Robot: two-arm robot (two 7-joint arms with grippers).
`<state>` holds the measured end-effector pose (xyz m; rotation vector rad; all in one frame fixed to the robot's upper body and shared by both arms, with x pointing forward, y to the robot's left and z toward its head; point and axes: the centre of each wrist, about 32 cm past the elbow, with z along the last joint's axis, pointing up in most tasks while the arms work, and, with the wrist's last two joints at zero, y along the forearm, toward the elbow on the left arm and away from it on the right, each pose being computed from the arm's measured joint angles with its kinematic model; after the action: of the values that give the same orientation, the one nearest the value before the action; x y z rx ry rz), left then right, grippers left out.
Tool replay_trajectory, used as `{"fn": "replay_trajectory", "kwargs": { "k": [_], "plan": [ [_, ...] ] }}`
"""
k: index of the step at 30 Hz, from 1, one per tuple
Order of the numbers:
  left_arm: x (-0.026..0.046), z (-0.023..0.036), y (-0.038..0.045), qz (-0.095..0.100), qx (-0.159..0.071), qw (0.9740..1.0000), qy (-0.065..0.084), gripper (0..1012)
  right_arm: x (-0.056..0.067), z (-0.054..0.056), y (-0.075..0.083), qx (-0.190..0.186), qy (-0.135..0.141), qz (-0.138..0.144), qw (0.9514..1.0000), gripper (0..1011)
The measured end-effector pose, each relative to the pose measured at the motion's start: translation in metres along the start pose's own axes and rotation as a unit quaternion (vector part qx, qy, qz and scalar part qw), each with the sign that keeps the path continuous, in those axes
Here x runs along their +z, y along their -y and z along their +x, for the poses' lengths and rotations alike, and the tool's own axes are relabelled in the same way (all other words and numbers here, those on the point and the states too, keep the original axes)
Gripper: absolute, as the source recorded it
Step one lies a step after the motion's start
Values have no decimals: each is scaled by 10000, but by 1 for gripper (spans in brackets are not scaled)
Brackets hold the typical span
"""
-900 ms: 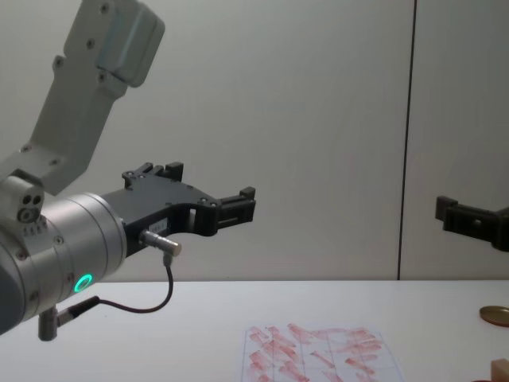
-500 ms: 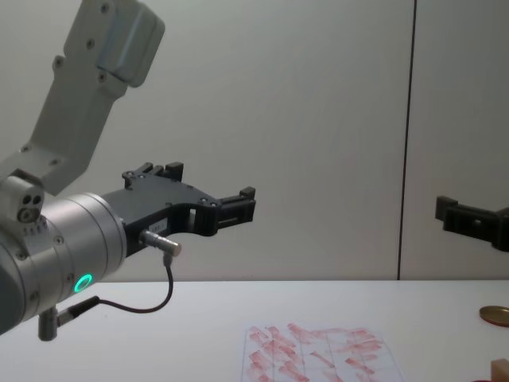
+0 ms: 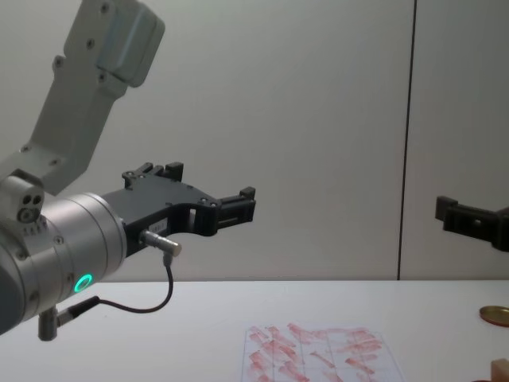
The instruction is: Use the one hand to pick up the stamp and affix it onto the A4 paper.
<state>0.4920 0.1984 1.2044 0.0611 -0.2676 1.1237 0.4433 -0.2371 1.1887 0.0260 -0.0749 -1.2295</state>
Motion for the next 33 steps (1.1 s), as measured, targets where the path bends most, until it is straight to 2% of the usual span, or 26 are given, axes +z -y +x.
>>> {"fn": "replay_trajectory", "kwargs": {
  "k": [9,16,27,33],
  "plan": [
    [0,0,0,0,0,10000,0,993,2,8,-5,-22,5,-11,10000,1001],
    [0,0,0,0,0,10000,0,993,2,59,-40,-191,44,-141,9997,1001],
    [0,0,0,0,-1,10000,0,993,-43,199,-155,-518,132,-579,9969,1001],
    [0,0,0,0,-1,10000,0,993,-100,274,-245,-703,189,-941,9929,1001]
  ]
}}
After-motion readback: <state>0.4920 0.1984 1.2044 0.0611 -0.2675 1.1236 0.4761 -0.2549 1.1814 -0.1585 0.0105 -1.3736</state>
